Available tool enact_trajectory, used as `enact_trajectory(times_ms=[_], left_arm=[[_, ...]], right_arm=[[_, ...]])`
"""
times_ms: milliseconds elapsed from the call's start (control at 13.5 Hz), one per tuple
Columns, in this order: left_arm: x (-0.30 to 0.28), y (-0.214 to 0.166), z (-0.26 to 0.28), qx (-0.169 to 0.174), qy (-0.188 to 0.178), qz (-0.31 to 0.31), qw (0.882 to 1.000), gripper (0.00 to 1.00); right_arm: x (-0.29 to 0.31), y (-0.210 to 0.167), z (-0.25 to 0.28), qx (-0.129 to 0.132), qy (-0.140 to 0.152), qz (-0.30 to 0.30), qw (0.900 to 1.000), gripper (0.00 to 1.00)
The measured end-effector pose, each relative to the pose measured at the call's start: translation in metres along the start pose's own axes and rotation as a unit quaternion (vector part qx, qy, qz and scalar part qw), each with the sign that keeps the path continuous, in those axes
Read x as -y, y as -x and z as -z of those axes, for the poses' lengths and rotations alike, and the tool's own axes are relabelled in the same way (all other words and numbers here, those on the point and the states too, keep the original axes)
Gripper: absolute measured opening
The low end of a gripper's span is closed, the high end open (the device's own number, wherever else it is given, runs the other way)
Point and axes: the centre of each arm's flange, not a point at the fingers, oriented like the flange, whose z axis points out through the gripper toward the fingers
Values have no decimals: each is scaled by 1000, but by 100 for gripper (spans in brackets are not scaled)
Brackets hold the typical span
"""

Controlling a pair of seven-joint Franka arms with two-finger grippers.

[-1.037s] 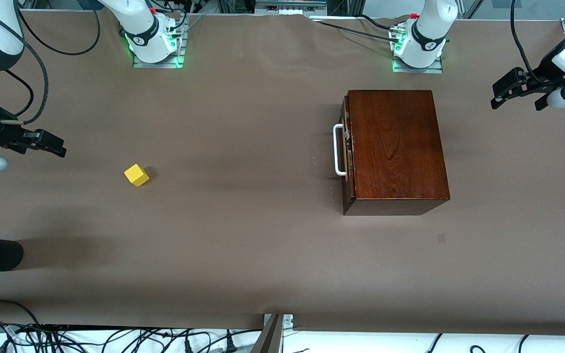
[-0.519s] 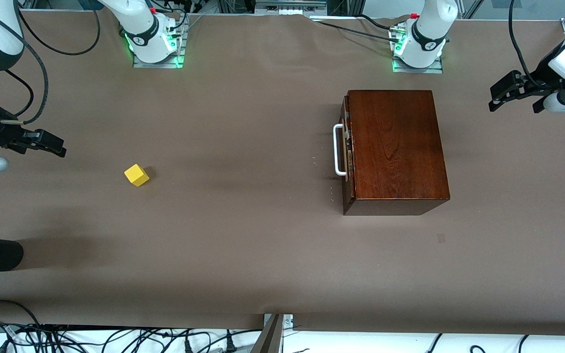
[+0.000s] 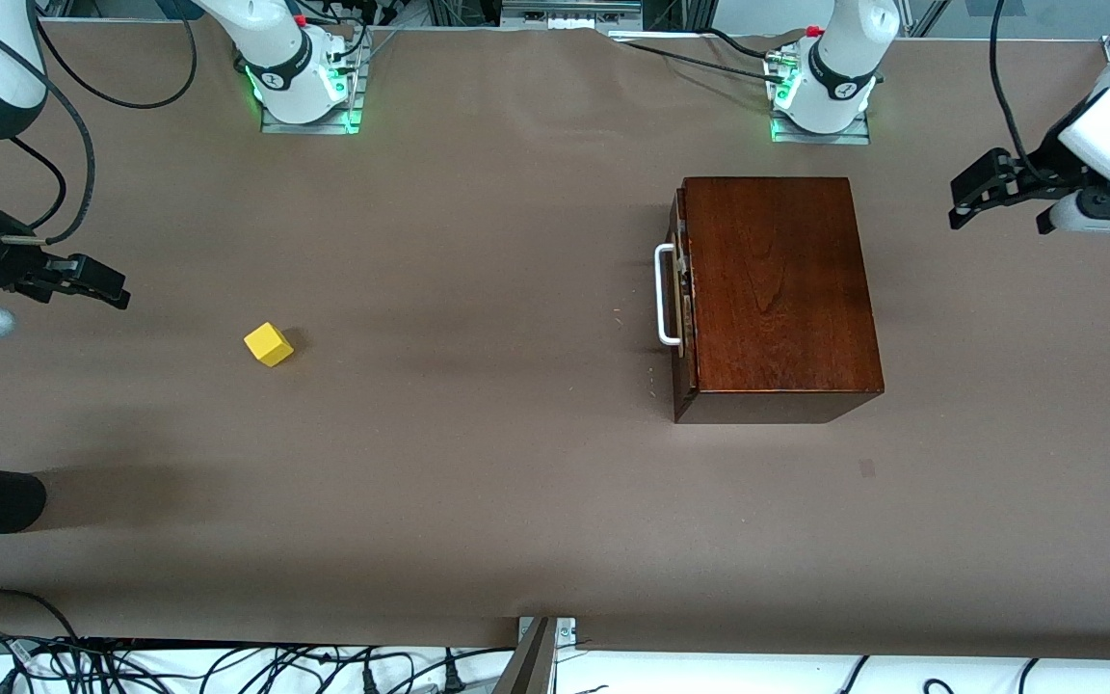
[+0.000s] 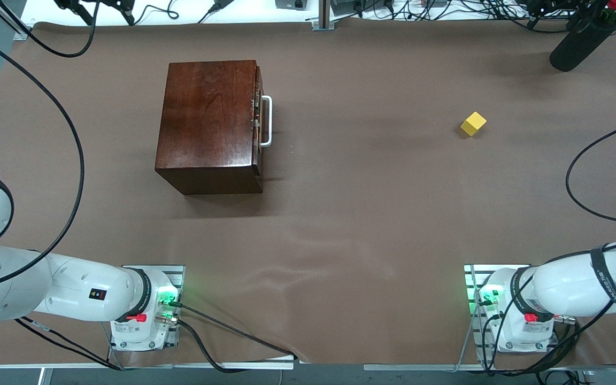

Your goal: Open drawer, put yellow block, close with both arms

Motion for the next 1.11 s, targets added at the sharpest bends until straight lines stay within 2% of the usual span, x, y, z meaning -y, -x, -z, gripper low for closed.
enact_trajectory(times_ms=[444,667,815,1111], left_arm=[[-25,-6,-8,4,-2,-21,1000,100],[-68,-2,-6,-1,-7,-33,999,100],[-106,-1,-9,-4,-23,-31,999,100],[-185,-3,-42,0,-28,-12,1000,100]], right_arm=[[0,0,0,0,0,0,1000,100],[0,0,0,0,0,0,1000,100],[-1,0,0,0,0,0,1000,100],[-1,0,0,0,0,-1,1000,100]])
